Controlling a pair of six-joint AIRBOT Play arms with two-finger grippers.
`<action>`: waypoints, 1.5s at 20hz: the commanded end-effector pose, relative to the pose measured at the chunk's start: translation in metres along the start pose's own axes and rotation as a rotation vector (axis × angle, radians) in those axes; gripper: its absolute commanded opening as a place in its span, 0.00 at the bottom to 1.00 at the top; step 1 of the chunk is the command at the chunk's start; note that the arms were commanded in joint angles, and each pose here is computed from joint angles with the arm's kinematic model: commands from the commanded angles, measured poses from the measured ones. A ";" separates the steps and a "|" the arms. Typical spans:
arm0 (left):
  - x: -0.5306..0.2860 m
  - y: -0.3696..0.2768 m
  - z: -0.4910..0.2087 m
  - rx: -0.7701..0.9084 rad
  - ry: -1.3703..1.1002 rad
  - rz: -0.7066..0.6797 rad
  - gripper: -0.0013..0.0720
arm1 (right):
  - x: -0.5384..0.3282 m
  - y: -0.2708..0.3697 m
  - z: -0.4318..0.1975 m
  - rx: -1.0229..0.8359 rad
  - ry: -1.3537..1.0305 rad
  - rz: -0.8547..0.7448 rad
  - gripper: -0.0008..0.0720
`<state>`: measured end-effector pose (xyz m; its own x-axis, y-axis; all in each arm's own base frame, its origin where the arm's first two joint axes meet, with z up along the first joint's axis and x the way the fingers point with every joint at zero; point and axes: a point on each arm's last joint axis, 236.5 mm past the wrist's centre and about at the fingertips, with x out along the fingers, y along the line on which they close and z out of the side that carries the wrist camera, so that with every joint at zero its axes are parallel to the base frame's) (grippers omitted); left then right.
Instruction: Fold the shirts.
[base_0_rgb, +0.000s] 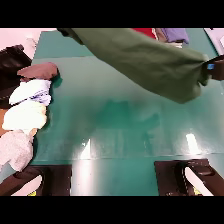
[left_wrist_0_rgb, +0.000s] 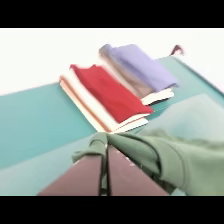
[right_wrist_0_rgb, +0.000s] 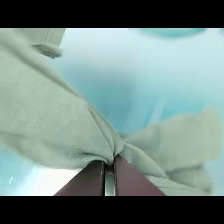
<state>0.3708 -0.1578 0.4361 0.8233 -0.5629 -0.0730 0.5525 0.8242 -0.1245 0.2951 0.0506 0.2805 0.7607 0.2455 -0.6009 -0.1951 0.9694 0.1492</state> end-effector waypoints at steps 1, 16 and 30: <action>-0.066 -0.043 0.018 0.091 -0.022 -0.038 0.06 | -0.035 0.001 0.009 -0.017 -0.012 -0.029 0.04; -0.022 0.055 -0.366 -0.197 0.917 0.109 0.06 | 0.186 0.057 -0.186 0.033 0.616 0.226 0.70; -0.030 0.085 -0.345 -0.137 0.922 0.241 0.76 | 0.180 -0.023 -0.206 0.169 0.774 0.190 0.71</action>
<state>0.3480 -0.1081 0.0802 0.4535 -0.3199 -0.8319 0.3526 0.9216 -0.1623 0.3148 0.0668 0.0072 0.0975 0.3789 -0.9203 -0.0941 0.9240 0.3705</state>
